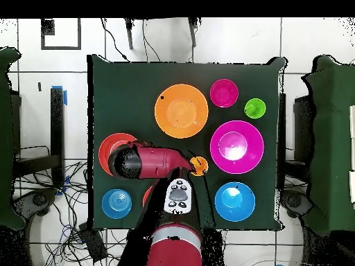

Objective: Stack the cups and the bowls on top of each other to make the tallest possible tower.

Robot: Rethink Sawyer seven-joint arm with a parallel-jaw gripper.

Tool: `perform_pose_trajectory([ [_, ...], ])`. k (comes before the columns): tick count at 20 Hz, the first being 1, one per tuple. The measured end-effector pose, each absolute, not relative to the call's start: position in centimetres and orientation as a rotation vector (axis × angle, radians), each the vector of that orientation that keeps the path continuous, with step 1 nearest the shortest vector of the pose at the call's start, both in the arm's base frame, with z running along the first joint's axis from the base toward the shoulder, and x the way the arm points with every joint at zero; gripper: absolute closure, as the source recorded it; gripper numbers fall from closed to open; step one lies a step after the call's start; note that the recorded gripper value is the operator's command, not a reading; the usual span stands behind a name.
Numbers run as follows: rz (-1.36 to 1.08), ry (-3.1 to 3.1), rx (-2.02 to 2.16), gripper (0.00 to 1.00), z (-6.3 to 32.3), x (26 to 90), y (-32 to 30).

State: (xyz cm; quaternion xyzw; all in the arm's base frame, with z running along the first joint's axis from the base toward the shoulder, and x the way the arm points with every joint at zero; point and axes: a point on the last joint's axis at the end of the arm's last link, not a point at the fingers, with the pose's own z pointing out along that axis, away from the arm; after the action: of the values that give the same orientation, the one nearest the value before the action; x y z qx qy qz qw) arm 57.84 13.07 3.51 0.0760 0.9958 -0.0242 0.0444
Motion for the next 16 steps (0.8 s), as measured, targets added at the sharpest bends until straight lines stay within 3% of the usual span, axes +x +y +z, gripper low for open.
perform_pose_trajectory([
  [16, -0.120, 3.085, 0.312, 0.00, 2.8, 54.4, 13.5],
])
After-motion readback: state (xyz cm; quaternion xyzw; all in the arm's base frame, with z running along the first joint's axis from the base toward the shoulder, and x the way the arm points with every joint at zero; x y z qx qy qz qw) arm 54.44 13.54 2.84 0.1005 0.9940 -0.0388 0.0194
